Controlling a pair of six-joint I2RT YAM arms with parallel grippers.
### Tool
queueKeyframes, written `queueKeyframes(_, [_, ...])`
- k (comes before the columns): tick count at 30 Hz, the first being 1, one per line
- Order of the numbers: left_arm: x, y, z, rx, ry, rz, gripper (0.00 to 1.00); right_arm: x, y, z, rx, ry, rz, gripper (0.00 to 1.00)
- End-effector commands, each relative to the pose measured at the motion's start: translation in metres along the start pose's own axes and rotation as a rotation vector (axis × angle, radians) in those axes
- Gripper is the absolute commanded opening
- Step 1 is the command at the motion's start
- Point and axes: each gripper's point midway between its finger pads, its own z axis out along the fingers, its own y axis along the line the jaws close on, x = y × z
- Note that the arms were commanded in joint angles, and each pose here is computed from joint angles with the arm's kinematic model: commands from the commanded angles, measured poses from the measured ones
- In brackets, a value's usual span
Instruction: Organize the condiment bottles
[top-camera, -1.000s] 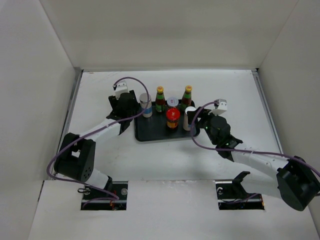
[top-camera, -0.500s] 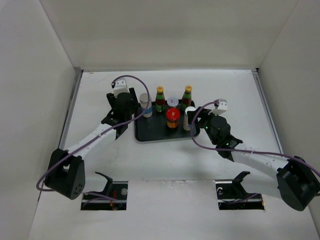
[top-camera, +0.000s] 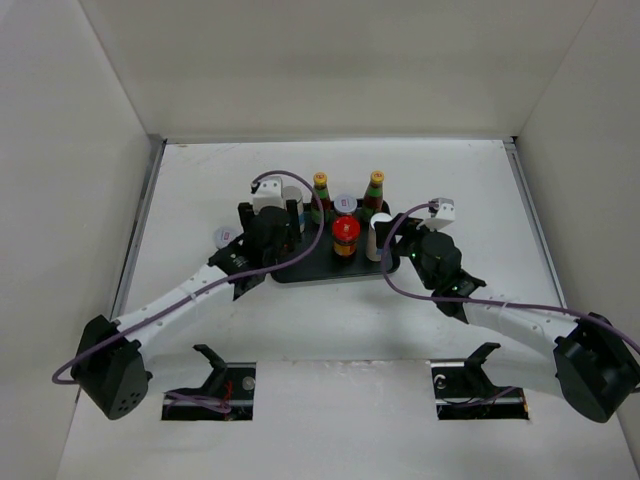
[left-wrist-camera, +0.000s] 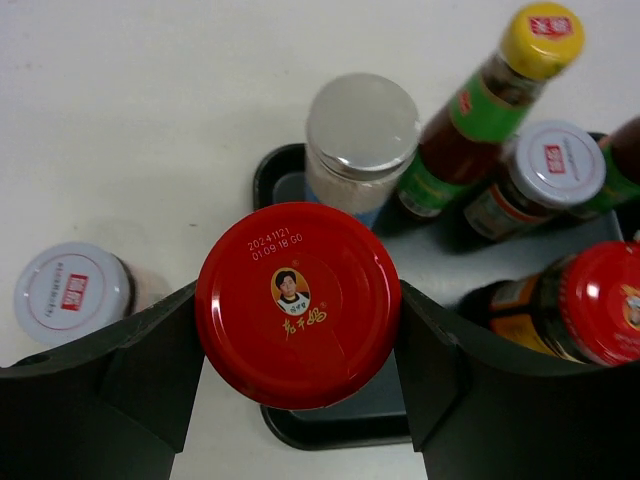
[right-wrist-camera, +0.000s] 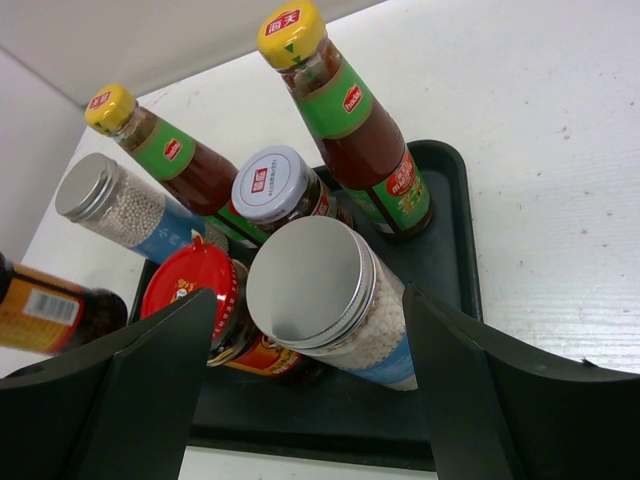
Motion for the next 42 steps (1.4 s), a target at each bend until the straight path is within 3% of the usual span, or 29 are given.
queueKeyframes(1, [-0.06, -0.036, -0.021, 0.112, -0.163, -0.168, 0.49, -0.028, 0.023, 0.0, -0.064, -0.078, 0.033, 0.82])
queueKeyframes(9, [-0.039, -0.106, -0.005, 0.244, -0.119, -0.146, 0.49, -0.03, 0.019, 0.0, -0.053, -0.084, 0.031, 0.82])
queueKeyframes(19, [-0.023, -0.132, 0.021, 0.273, -0.097, -0.135, 0.51, -0.029, 0.019, 0.0, -0.054, -0.082, 0.029, 0.82])
queueKeyframes(24, [-0.009, -0.128, 0.028, 0.246, -0.079, -0.127, 0.65, -0.03, 0.019, -0.001, -0.055, -0.086, 0.032, 0.82])
queueKeyframes(28, [-0.013, -0.123, 0.023, 0.248, -0.095, -0.136, 0.87, -0.029, 0.019, -0.001, -0.055, -0.084, 0.032, 0.82])
queueKeyframes(32, [-0.034, -0.095, 0.008, 0.184, -0.162, -0.152, 1.0, -0.029, 0.02, -0.001, -0.058, -0.085, 0.034, 0.83])
queueKeyframes(35, [-0.04, -0.05, 0.004, 0.051, -0.2, -0.158, 1.0, -0.029, 0.02, -0.001, -0.058, -0.085, 0.032, 0.84])
queueKeyframes(40, [-0.027, 0.03, -0.002, -0.129, -0.161, -0.22, 0.99, -0.03, 0.021, -0.002, -0.06, -0.087, 0.033, 0.84])
queueKeyframes(42, [-0.016, 0.056, -0.002, -0.181, -0.123, -0.255, 0.89, -0.028, 0.021, -0.001, -0.061, -0.081, 0.033, 0.85])
